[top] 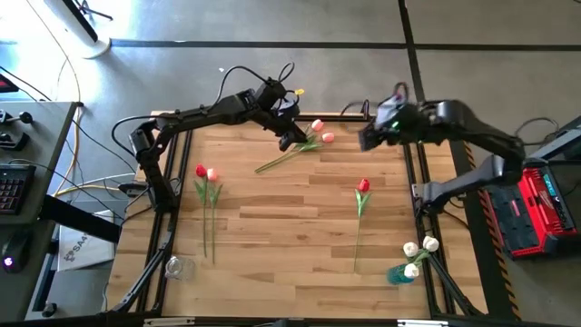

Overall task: Sort flowers into vase by color
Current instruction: Put the right red flower into the top transparent vase

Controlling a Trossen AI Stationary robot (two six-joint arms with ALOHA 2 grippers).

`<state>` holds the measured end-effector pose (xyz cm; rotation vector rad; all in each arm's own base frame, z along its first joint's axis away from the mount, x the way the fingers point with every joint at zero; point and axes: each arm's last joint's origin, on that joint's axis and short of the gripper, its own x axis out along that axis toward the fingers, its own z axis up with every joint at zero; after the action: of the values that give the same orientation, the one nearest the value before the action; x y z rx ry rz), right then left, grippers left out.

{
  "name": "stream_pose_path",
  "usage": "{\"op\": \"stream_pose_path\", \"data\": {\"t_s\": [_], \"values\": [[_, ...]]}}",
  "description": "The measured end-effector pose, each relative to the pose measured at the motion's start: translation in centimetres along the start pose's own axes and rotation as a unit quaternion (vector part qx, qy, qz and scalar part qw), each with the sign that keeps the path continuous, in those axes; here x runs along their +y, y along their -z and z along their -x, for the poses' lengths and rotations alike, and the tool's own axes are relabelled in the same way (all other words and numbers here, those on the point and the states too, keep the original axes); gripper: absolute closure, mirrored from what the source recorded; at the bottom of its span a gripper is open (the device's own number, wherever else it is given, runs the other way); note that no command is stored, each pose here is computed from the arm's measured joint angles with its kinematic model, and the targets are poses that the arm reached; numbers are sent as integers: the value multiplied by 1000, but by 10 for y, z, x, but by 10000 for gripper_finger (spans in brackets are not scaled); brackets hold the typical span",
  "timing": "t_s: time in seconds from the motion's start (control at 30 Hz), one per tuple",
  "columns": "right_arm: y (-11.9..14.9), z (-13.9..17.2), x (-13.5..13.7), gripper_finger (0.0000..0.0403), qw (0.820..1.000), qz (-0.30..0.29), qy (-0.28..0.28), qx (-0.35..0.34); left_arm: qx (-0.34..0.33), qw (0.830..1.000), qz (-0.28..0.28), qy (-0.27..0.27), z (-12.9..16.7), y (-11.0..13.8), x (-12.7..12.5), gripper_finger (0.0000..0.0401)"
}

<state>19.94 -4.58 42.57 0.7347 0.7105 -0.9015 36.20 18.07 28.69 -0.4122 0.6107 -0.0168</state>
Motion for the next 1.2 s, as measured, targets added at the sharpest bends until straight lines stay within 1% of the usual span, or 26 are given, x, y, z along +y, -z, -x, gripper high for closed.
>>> {"op": "stream_pose_path", "data": {"t_s": [0.17, 0.3, 0.4, 0.5, 0.57, 0.67, 0.73, 0.8, 0.97, 1.1, 1.2], "values": [[20, -17, 20, 187, 998, 7, 57, 38, 7, 1000, -24, 8, -8, 2, -14, 307], [35, -26, 35, 187, 996, 12, 72, 59, 12, 999, -47, 3, -14, 3, -25, 307], [45, -30, 45, 187, 994, 15, 79, 69, 15, 998, -58, 10, -17, 4, -32, 307], [54, -36, 51, 187, 991, 26, 104, 84, 19, 997, -68, 18, -20, 5, -40, 307], [61, -42, 54, 187, 990, 21, 112, 88, 20, 997, -72, 23, -21, 5, -46, 307], [74, -55, 54, 187, 986, 10, 122, 109, 23, 996, -79, 29, -18, 6, -54, 307], [86, -66, 50, 187, 982, 1, 139, 132, 23, 995, -92, 33, -18, 6, -59, 307], [99, -77, 46, 187, 977, -9, 152, 150, 29, 995, -92, 32, -14, 6, -62, 307], [119, -102, 44, 187, 977, -29, 126, 167, 24, 994, -104, 27, -5, 4, -69, 307], [135, -128, 34, 187, 974, -49, 134, 177, 35, 994, -104, 7, -1, 6, -69, 307], [146, -144, 21, 187, 966, -68, 160, 191, 49, 994, -98, 6, -1, 9, -69, 307]]}}
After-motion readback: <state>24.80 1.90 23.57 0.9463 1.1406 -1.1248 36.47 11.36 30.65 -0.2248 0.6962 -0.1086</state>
